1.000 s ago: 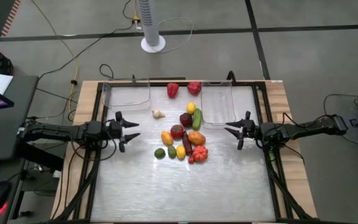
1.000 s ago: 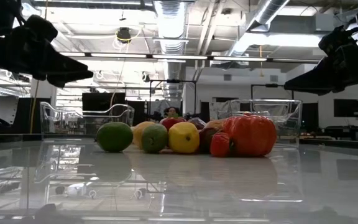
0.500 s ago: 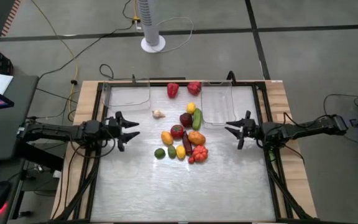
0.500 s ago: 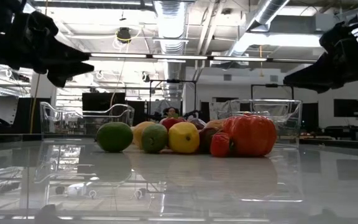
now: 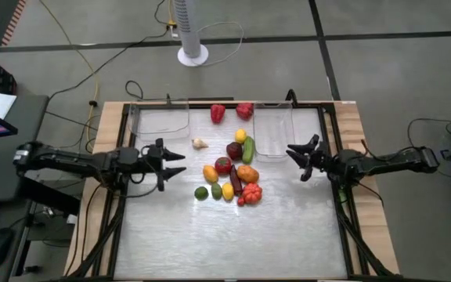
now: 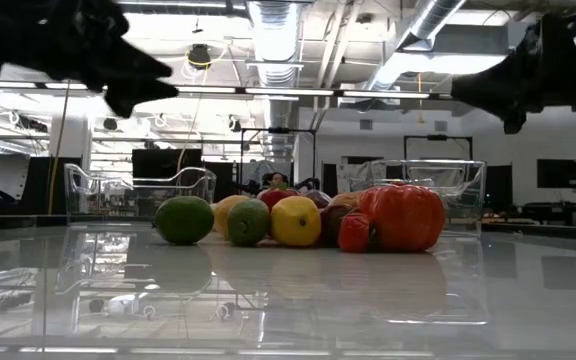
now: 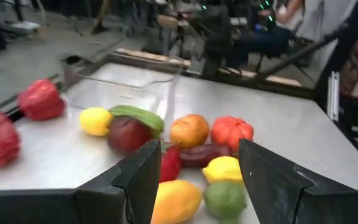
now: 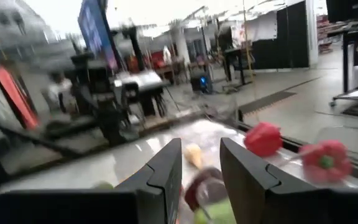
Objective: Sort produce into baskets
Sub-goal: Put the left green lime into the left transparent bin
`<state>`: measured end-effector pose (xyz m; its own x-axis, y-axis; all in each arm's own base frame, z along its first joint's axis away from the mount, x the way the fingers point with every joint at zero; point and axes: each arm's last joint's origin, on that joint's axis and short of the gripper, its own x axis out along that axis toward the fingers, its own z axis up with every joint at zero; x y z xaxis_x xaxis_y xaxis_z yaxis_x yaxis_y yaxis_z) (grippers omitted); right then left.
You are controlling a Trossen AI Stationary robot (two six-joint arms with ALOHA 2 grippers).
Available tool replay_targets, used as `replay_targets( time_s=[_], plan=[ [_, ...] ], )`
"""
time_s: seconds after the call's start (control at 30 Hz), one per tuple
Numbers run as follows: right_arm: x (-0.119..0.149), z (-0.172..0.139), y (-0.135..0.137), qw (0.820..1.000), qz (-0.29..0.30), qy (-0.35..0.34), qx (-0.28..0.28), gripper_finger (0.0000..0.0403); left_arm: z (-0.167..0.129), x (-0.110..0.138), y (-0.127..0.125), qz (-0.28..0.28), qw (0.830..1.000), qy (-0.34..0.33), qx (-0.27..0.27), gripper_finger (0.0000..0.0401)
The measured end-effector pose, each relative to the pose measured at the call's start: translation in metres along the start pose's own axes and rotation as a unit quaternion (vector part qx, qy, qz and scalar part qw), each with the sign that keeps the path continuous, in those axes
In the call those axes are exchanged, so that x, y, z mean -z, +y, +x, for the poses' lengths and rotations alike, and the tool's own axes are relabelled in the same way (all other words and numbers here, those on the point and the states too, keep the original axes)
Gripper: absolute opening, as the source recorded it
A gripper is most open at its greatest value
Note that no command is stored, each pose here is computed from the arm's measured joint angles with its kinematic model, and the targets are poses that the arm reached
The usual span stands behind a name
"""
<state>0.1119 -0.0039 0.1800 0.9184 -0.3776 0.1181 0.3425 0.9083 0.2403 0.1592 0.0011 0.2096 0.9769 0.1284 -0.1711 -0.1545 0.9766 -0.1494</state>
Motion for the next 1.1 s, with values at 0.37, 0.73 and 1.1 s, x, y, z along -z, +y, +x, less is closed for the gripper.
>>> replay_targets(
  time_s=[0.37,0.73,1.1],
  plan=[
    [0.003,0.012,0.022,0.993,0.01,0.085,-0.078,0.0179,0.057,-0.013,-0.035,0.044,0.985,0.159,0.057,0.021],
    [-0.001,0.038,0.045,0.99,-0.041,0.128,-0.052,0.0349,0.084,0.014,-0.057,-0.016,0.958,0.286,0.032,0.031],
    [0.007,0.068,0.07,0.991,-0.042,0.112,-0.065,0.0352,0.103,0.048,-0.066,-0.011,0.945,0.322,-0.054,0.0302]
  ],
)
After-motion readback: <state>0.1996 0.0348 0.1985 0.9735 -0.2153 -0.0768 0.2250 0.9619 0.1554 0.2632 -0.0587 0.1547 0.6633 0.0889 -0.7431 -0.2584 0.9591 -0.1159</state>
